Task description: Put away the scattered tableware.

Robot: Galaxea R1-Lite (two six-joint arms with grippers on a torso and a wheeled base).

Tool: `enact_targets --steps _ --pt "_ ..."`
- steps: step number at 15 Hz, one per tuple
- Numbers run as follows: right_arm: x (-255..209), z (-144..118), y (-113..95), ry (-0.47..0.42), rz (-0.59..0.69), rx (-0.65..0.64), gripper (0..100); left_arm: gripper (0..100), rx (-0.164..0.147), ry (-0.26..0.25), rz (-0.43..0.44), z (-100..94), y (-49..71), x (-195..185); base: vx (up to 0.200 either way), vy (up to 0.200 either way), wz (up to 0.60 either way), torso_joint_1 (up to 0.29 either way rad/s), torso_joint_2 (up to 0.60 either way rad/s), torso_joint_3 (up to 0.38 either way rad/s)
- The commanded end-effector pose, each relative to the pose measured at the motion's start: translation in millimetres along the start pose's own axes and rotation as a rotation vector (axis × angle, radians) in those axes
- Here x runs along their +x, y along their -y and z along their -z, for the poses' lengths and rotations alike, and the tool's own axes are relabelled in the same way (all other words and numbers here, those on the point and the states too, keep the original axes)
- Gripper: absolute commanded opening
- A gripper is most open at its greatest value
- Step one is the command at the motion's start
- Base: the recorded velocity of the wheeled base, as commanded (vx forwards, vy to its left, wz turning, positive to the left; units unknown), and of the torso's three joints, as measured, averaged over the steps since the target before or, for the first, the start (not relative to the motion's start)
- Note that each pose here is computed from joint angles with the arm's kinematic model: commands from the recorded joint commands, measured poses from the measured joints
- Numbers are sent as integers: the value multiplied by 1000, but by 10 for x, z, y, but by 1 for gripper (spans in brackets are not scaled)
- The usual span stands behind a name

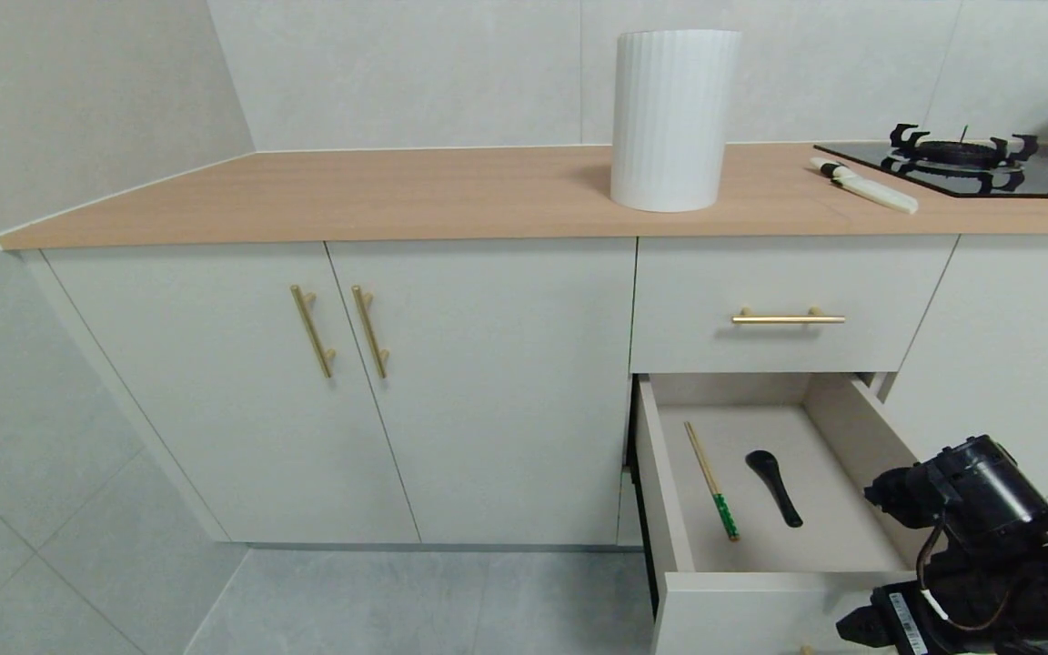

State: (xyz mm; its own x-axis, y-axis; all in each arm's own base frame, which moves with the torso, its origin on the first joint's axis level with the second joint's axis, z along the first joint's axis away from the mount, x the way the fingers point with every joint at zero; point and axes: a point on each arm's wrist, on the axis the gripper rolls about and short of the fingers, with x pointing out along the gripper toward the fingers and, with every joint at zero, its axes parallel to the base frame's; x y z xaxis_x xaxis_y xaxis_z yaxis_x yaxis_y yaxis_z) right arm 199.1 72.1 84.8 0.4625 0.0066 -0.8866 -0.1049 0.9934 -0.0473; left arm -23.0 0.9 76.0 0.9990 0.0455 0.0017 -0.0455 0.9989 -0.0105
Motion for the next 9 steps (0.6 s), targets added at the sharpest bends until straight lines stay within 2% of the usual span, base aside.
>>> enact_targets --steps 1,7,9 --pt "53 -10 -12 -2 0 3 100 100 0 0 0 0 0 0 0 0 0 0 0 0" --pt "129 -213 -14 124 -8 40 100 100 0 0 0 0 0 0 0 0 0 0 0 0" --pt "229 -305 23 130 5 58 100 100 0 0 -2 0 0 0 0 0 0 0 0 0"
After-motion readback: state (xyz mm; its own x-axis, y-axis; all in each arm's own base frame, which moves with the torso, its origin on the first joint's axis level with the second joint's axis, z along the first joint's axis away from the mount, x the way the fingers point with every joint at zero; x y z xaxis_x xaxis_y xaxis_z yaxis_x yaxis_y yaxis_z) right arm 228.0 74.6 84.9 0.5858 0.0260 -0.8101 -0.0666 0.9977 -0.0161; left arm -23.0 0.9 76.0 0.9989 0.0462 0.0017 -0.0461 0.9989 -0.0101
